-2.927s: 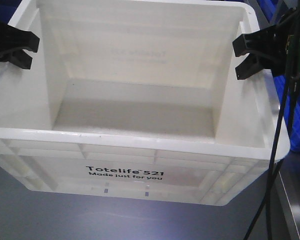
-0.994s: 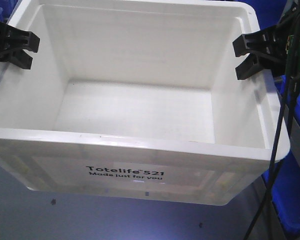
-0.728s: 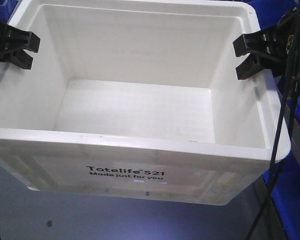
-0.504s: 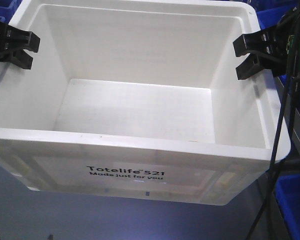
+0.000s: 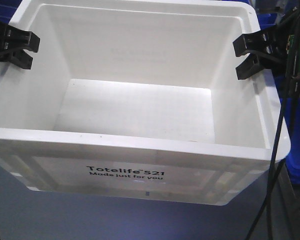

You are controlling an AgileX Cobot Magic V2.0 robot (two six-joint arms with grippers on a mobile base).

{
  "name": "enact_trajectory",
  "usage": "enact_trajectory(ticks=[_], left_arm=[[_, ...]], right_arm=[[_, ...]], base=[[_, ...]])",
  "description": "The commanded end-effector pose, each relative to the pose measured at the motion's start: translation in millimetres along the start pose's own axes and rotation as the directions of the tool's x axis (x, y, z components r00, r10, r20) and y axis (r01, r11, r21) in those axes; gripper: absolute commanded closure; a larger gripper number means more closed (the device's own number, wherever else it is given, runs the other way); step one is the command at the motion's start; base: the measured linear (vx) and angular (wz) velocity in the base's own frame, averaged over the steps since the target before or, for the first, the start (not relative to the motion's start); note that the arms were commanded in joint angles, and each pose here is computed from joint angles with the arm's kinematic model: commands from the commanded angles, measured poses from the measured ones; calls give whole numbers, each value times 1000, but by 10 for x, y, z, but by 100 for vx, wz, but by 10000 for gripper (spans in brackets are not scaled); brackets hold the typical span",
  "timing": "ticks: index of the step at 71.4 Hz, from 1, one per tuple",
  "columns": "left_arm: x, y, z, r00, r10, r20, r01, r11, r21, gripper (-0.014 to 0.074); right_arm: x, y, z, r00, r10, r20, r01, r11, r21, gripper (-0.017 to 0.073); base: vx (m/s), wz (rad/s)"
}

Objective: Place moving items into box and shelve
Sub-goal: 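Keep gripping the tote rims as the base approaches the blue-bin shelf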

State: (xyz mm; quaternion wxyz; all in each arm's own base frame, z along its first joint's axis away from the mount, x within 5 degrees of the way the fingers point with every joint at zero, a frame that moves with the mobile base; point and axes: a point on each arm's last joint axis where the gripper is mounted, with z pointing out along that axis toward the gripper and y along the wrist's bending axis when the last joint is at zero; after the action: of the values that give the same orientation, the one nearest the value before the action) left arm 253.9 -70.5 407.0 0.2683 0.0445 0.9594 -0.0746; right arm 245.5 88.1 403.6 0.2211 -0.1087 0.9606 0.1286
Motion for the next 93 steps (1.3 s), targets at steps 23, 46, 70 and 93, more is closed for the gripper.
enact_trajectory(ticks=[23,46,70,93], left_arm=[[-112,-68,-288,982,-7,191,-6,998,68,610],[-112,-68,-288,982,-7,191,-6,998,68,610],[-112,-68,-288,982,-7,191,-6,998,68,610],[-112,-68,-288,982,-7,191,-6,998,68,610]], right_arm=[[-60,104,-258,988,-18,153,30,997,-73,571],[-60,103,-258,988,-18,154,30,997,-72,571],[-61,103,-258,988,-18,155,30,997,-72,571],[-62,103,-258,988,-18,156,30,997,-72,571]], base=[[39,33],[35,47],[26,66],[15,68]])
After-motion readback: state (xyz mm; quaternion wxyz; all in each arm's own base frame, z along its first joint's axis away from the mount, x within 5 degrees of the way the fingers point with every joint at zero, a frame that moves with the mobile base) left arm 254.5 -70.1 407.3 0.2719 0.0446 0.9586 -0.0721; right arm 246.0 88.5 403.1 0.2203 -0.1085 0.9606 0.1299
